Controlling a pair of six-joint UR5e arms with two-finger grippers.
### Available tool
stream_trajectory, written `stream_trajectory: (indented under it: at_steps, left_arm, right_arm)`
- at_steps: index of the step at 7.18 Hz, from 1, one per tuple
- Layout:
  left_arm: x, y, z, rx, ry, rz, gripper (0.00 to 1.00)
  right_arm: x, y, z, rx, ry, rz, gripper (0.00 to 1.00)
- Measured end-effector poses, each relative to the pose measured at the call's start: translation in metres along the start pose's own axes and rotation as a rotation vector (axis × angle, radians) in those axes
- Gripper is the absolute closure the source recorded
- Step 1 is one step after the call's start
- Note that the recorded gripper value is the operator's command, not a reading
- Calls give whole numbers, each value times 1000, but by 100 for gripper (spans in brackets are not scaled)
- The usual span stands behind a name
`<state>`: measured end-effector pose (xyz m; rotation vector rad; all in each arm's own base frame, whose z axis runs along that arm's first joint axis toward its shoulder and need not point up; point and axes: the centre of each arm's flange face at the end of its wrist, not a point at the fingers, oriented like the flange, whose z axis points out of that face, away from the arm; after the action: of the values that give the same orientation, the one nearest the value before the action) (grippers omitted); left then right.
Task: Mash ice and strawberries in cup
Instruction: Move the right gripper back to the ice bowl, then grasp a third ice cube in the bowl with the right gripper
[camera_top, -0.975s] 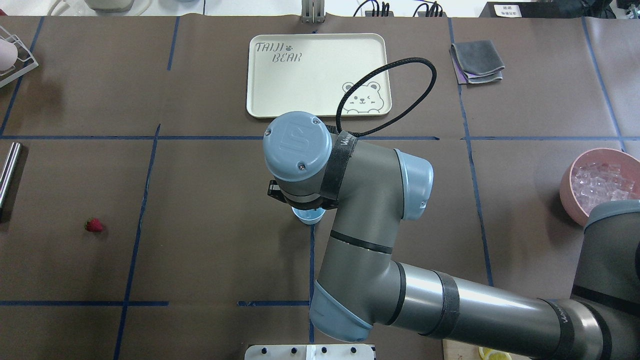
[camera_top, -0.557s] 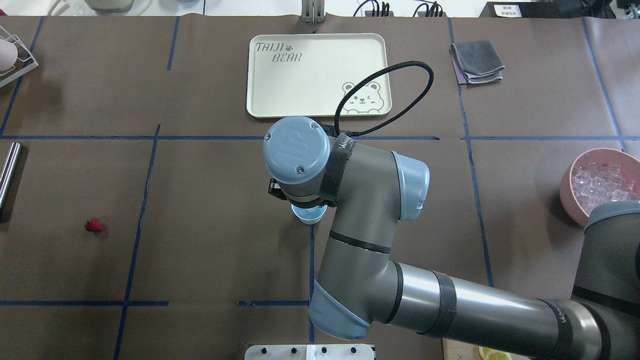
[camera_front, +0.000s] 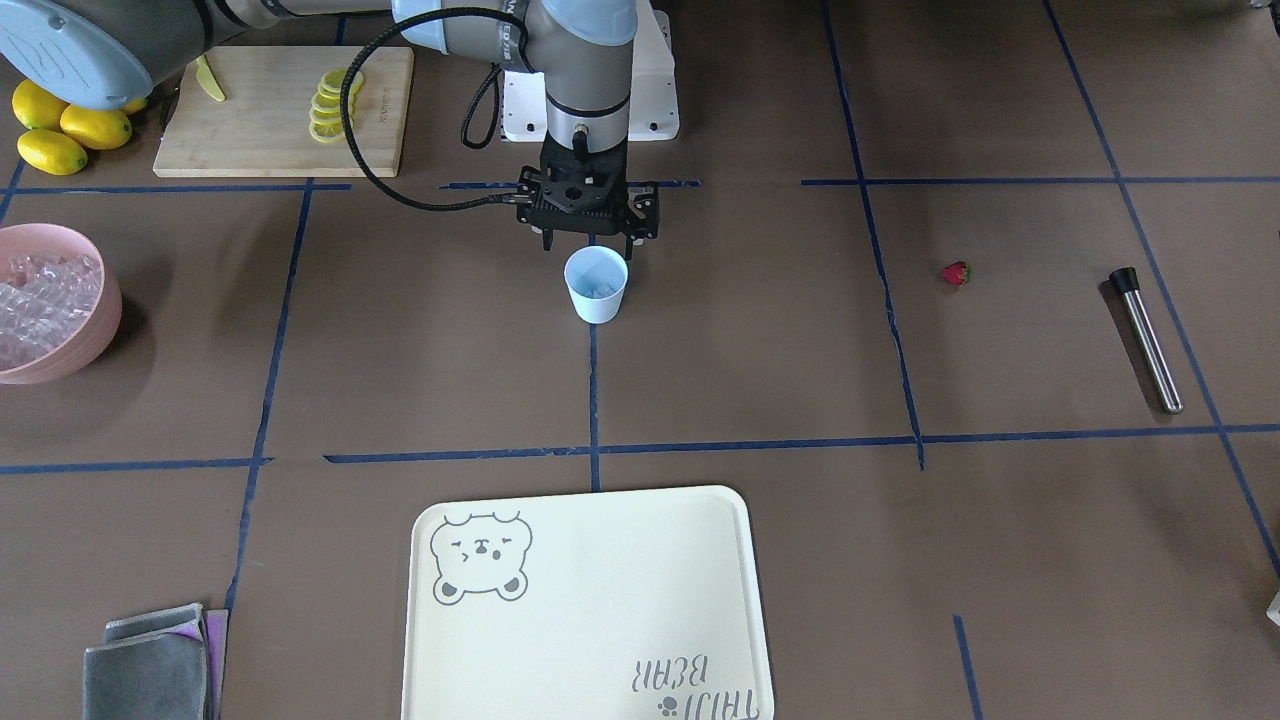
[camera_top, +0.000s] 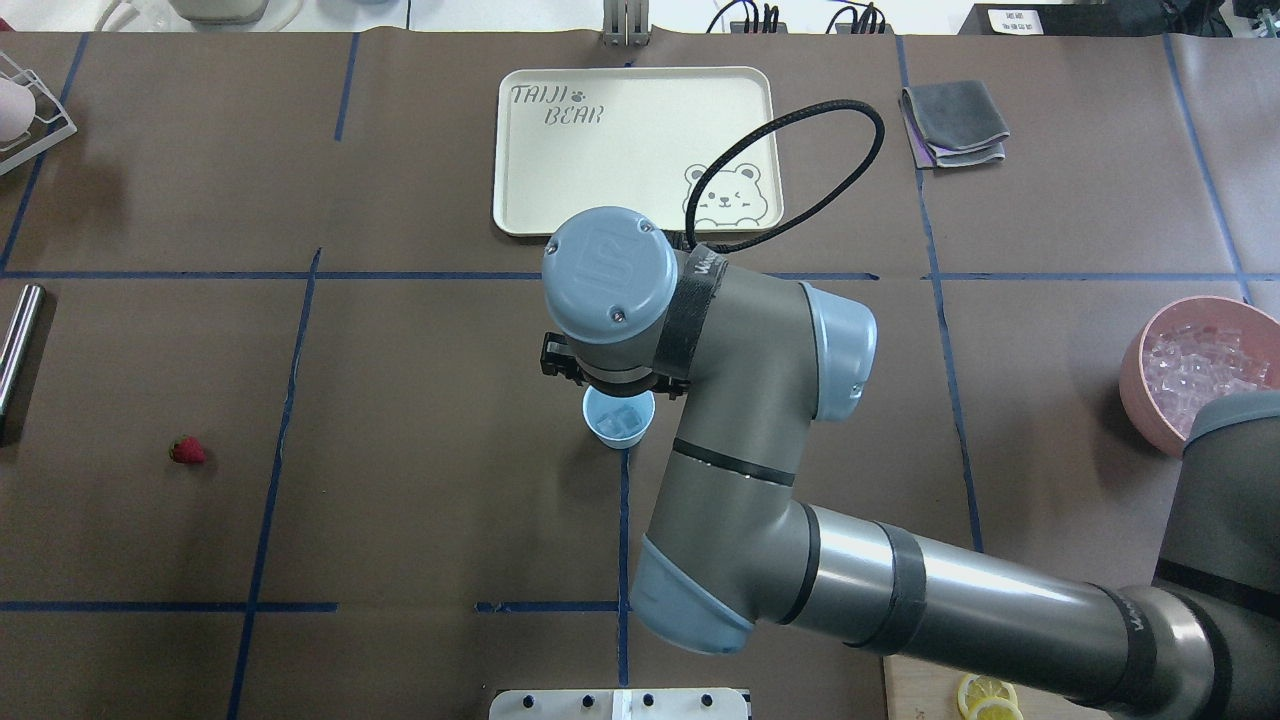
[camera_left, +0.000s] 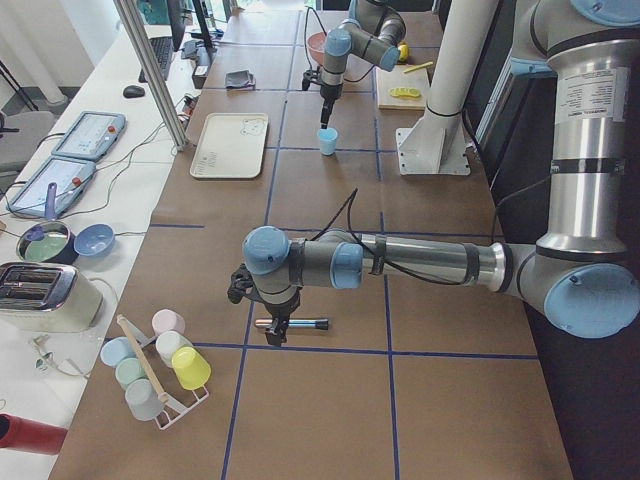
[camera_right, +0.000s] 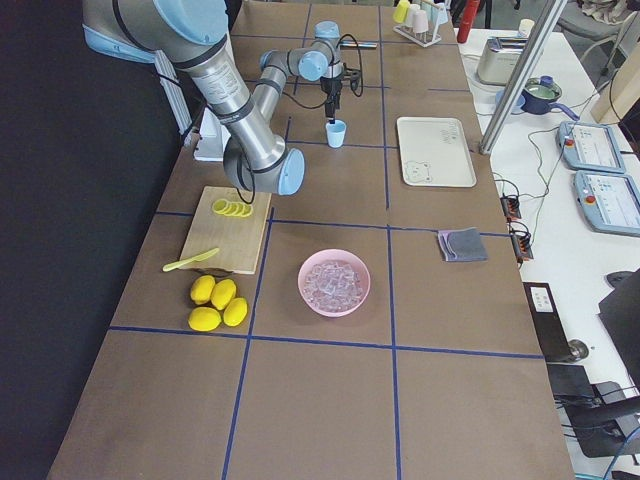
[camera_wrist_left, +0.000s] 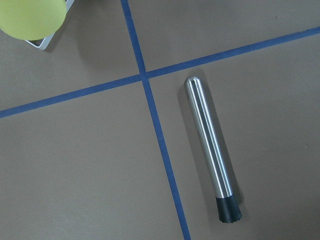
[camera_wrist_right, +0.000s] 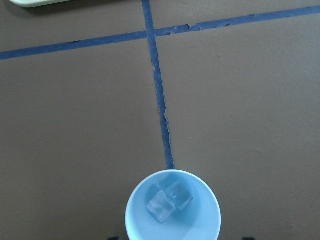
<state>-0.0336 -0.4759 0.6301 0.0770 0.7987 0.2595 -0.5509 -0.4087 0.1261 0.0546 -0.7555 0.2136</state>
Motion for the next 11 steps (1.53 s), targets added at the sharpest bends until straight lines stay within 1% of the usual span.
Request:
stream_trajectory:
  at_steps: [1,2,3,4,5,6,7,8,10,11]
  left_arm:
    - [0,0,1,-2,0,0,0]
    - [0,0,2,-3,0,0,0]
    - [1,0,2,-5,1,2,0]
    - [2,-1,3,-6,2,4,0]
    - [3,-1,3,-6,2,6,0]
    - [3,-1,3,-6,2,7,0]
    - [4,-2,3,-6,2,9,0]
    - [5,-2,3,-6,2,11,0]
    - [6,-2,3,-7,2,12,0]
    - [6,-2,3,-7,2,13,0]
  right_arm:
    - [41,-28,-7,-6,-3,-22,1]
    - [103,-55,-17,-11,-5,-74,1]
    - [174,-79,-26,-18,7,-148,1]
    - [246,-98,-29,-26,36,-220,1]
    - [313,-112,-27,-34,56,-272,1]
    - [385,-120,-23,-45,46,-311,1]
    - [455,-120,-20,-56,31,-341,1]
    - [509,-113,-13,-66,31,-359,2]
    - [578,-104,13,-73,41,-374,8]
    - [600,-103,29,-85,54,-355,9]
